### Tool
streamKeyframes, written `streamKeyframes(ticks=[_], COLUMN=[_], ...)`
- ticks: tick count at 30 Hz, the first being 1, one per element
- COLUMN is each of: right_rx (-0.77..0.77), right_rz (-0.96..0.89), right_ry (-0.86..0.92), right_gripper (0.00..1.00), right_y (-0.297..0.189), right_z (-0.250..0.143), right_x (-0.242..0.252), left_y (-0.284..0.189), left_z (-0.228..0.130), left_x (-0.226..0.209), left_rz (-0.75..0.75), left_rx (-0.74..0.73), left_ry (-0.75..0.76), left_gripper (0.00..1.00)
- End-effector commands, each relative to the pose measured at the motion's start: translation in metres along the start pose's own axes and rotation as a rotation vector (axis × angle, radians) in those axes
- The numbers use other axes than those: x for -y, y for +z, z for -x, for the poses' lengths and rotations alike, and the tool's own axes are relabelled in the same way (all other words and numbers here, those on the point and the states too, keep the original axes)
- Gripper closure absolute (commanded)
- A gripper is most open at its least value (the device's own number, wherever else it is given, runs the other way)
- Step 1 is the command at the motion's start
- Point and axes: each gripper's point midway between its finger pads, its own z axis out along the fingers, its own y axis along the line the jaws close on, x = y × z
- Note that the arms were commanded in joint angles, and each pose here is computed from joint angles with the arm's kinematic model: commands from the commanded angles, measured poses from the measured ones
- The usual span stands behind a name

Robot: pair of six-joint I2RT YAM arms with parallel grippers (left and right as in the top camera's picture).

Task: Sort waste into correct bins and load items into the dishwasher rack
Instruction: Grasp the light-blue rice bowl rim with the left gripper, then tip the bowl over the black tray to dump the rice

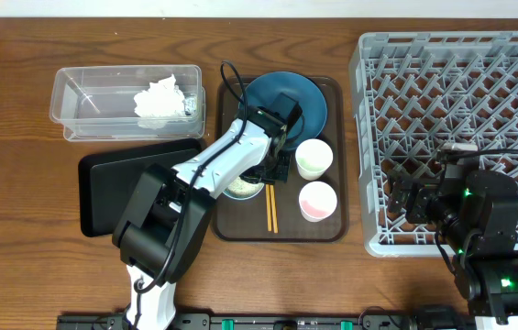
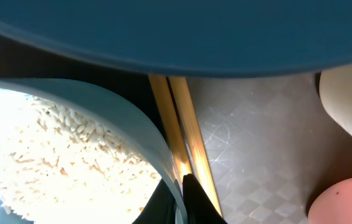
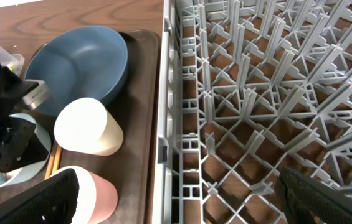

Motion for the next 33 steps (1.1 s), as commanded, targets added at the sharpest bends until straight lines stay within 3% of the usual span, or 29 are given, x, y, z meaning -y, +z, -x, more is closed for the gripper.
streamKeyframes(ticks=[1,10,18,33], right_rx=[0.013,0.012,0.012,0.012], right_rz=[0.014,0.013,0.013,0.013], right_ry=[-0.015,-0.014,-0.015,-0.015], right_gripper=[0.01,0.01,0.01,0.01], right_y=[-0.004,-0.004,-0.004,-0.004], right_z=[0.006,0.006,0.006,0.006], right_x=[-0.005,-0.004,-0.004,-0.005], left_y=[0.002,-0.062,-0.123,-0.139], left_z=[-0.005,0.009,0.007,-0.005], left_x=[0.0,-0.009,-0.058,-0.131], left_rz=[-0.002,-0.058,-0.11,-0.652], left_rx=[-0.019,0.131,0.217,0.223], left_ry=[0.003,-0.031,-0.157,-0.279], left_gripper=[0.94,0.94,0.94,0.94])
